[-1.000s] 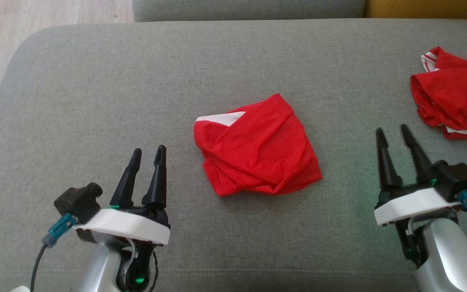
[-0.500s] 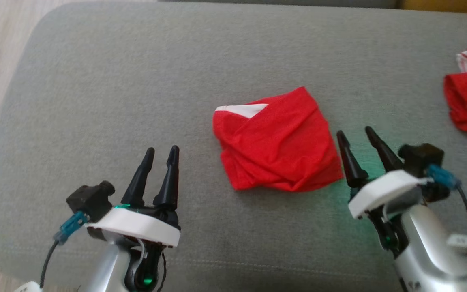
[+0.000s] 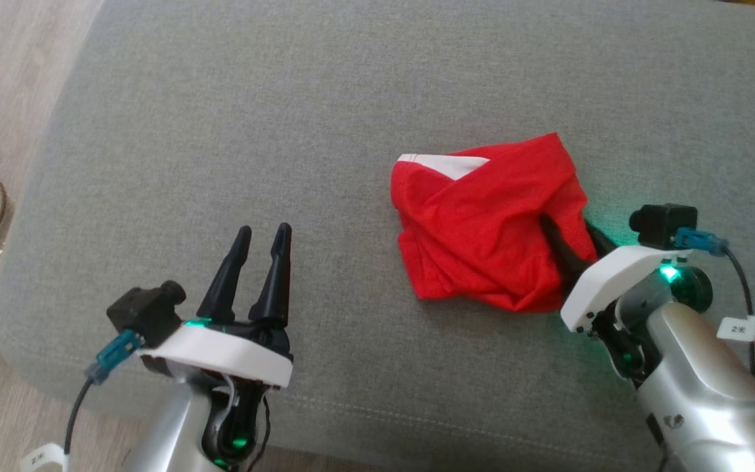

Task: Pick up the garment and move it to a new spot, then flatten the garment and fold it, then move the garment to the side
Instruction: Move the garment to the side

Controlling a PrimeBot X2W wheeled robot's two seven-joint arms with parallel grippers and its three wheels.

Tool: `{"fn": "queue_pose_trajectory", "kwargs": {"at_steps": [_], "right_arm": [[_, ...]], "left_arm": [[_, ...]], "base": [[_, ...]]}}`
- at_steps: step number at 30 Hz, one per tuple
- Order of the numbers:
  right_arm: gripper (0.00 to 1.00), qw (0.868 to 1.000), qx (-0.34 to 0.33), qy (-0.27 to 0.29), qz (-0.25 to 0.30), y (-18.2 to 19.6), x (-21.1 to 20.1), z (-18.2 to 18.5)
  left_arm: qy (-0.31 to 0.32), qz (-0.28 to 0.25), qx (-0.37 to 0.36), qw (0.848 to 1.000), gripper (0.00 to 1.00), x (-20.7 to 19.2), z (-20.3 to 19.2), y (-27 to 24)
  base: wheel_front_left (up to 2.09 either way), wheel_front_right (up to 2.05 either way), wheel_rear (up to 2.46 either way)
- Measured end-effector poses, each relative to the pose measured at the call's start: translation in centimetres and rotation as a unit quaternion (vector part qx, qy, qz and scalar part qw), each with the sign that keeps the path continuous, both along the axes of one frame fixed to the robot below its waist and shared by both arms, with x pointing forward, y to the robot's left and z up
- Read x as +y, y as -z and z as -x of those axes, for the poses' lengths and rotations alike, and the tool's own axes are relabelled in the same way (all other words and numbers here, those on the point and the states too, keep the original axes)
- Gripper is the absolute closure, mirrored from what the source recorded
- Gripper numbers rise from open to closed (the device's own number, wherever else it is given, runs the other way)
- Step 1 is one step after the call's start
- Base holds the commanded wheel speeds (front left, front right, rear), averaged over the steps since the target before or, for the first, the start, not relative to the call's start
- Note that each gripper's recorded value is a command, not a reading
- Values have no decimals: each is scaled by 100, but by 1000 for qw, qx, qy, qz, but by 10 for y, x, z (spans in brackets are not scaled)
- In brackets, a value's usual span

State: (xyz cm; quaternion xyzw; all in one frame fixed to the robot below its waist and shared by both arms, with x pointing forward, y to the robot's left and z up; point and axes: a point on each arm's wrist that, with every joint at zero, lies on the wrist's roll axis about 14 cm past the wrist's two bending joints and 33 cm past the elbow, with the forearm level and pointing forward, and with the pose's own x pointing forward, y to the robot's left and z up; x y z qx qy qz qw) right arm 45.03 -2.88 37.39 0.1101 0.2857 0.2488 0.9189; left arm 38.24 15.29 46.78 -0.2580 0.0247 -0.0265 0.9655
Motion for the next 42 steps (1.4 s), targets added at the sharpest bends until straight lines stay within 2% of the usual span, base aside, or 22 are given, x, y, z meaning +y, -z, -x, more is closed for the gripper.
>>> {"fn": "queue_pose_trajectory", "kwargs": {"at_steps": [7,9,12,16,20,26,32,42], "right_arm": [[100,998,-44,-20,46,-3,-13,-8],[100,993,-80,-30,75,-9,-22,-15],[100,983,-144,-34,111,-28,-40,-30],[100,962,-220,-45,155,-57,-59,-50],[100,947,-259,-35,189,-81,-88,-65],[100,936,-247,1,249,-91,-153,-83],[100,928,-220,53,295,-97,-220,-96],[100,916,-150,129,350,-86,-304,-92]], "left_arm": [[5,1,-5,1000,0,-3,-5,-2],[13,3,-8,1000,0,-8,-8,-4],[29,3,-16,999,0,-18,-15,-7],[58,1,-35,998,0,-37,-31,-17],[94,1,-53,994,0,-61,-46,-25],[140,10,-71,988,0,-95,-69,-30],[176,21,-56,983,0,-122,-77,-13],[180,18,-36,983,0,-125,-83,6]], "base": [[0,0,0],[0,0,0],[0,0,0],[0,0,0],[0,0,0],[0,0,0],[0,0,0],[0,0,0]]}}
